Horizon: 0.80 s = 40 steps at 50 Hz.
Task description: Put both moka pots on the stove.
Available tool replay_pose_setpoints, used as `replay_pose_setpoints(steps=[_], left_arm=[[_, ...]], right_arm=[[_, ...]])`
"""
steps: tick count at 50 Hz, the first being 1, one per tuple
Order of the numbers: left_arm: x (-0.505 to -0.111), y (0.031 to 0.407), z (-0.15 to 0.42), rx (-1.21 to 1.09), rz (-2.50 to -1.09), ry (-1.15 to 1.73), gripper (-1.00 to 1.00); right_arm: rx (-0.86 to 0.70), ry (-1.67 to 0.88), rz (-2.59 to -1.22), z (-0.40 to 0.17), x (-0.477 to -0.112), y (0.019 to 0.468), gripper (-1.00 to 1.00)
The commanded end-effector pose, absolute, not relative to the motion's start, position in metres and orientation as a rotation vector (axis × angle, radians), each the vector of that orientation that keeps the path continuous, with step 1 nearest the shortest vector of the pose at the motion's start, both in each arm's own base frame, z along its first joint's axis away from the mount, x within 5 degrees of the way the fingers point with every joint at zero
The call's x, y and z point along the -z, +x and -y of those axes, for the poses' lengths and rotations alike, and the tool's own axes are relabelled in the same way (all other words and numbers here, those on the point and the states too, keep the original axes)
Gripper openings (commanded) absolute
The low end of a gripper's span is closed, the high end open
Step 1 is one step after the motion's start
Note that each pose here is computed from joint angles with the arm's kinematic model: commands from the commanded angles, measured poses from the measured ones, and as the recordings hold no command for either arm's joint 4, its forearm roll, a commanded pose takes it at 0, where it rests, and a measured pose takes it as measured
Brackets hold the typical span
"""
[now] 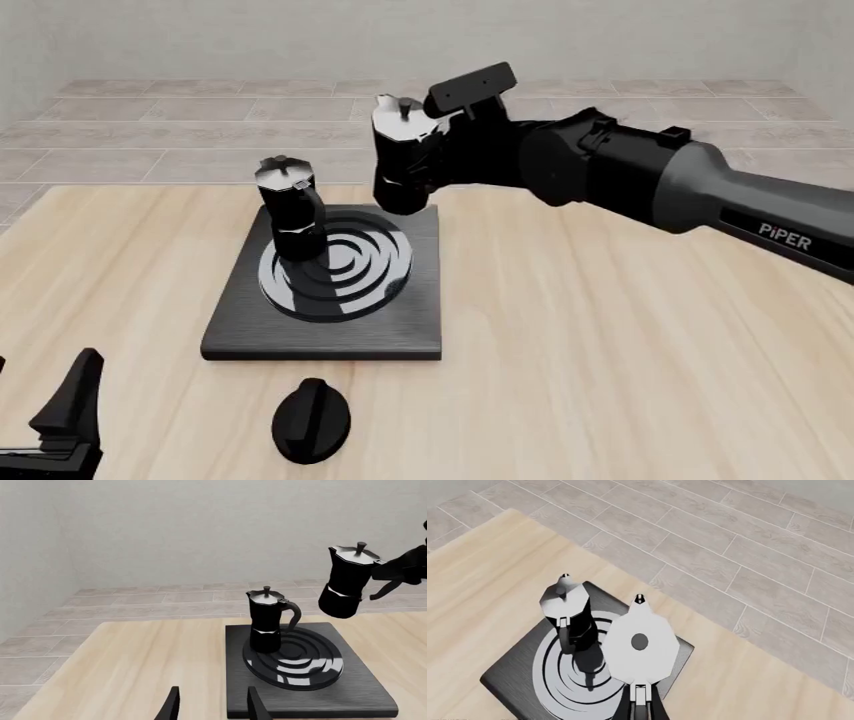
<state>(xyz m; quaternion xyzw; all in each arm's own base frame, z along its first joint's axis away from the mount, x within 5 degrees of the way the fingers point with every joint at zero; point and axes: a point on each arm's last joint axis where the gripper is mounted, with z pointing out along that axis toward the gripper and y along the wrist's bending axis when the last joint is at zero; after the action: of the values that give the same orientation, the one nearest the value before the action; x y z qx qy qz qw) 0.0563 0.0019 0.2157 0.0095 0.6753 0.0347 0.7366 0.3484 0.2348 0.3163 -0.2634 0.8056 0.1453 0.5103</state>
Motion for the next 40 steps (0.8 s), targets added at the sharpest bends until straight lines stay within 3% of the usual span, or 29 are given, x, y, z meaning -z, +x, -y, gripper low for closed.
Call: replay_pose_setpoints(steps=[1, 40], left_arm=[[-0.215, 0.056, -0.002, -0.079, -1.482, 0.021, 1.00], [-0.214, 0.056, -0.002, -0.084, -1.487, 0.021, 1.00]], right_arm=[[-0.387, -0.621, -1.890, -0.243, -0.330, 0.345, -1.00], [-0.432, -0.603, -1.919, -0.256, -0.310, 0.345, -1.00]])
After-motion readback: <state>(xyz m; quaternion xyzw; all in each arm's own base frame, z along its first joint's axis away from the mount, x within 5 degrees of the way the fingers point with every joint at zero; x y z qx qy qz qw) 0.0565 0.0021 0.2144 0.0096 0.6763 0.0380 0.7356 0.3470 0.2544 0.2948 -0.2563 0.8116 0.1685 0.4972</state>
